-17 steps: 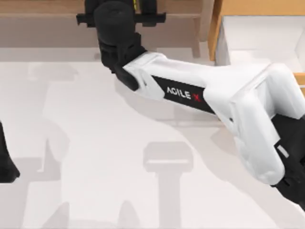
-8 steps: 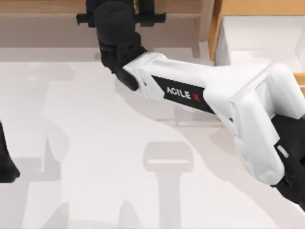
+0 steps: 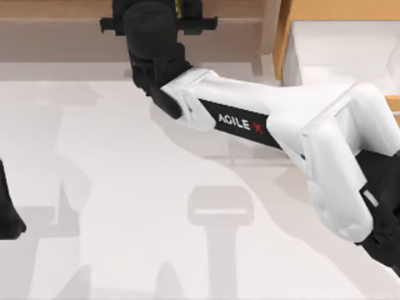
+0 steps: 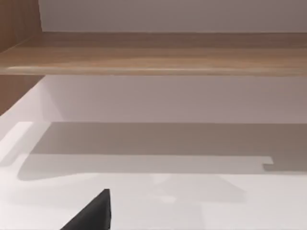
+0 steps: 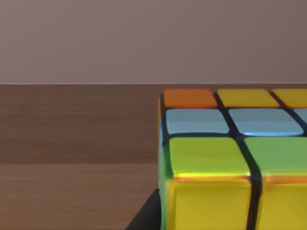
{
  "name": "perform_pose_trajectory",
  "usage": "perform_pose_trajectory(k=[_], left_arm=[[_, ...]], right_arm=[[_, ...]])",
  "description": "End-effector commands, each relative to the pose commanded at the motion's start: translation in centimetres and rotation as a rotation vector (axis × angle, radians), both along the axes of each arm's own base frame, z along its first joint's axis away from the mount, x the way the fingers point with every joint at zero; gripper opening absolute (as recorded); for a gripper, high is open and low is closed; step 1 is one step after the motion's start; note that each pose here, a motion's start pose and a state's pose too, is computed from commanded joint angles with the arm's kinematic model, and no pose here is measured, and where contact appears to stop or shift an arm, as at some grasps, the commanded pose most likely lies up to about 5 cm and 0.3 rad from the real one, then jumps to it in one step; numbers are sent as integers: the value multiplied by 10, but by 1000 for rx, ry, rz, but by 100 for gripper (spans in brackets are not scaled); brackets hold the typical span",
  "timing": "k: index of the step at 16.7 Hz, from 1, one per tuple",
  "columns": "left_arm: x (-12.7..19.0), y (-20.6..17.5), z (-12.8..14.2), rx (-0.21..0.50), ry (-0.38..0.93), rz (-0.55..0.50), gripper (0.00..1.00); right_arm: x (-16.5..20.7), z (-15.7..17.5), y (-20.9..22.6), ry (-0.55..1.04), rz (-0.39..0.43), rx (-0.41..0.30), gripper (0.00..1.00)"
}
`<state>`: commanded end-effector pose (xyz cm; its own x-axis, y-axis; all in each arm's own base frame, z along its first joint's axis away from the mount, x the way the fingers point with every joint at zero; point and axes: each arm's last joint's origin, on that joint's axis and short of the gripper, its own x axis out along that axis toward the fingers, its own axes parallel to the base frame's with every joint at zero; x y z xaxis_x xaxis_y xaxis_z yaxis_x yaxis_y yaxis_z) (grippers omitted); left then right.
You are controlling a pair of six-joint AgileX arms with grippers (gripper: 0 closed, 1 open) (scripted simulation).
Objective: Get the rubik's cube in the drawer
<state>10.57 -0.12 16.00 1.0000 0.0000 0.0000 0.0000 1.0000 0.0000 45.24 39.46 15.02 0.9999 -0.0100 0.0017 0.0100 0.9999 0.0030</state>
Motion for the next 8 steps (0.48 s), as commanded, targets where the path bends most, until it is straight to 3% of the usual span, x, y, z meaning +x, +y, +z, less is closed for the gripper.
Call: perform_pose_trajectory(k=[3,6,8], left_arm=[[0,0,0,0,0,0,100],[0,0,0,0,0,0,100],[0,0,0,0,0,0,100]], right_arm=[[1,10,0,-36,31,22,0],[-4,51,2,-145,92,102,0],[-7,65,0,-176,90,119,0]])
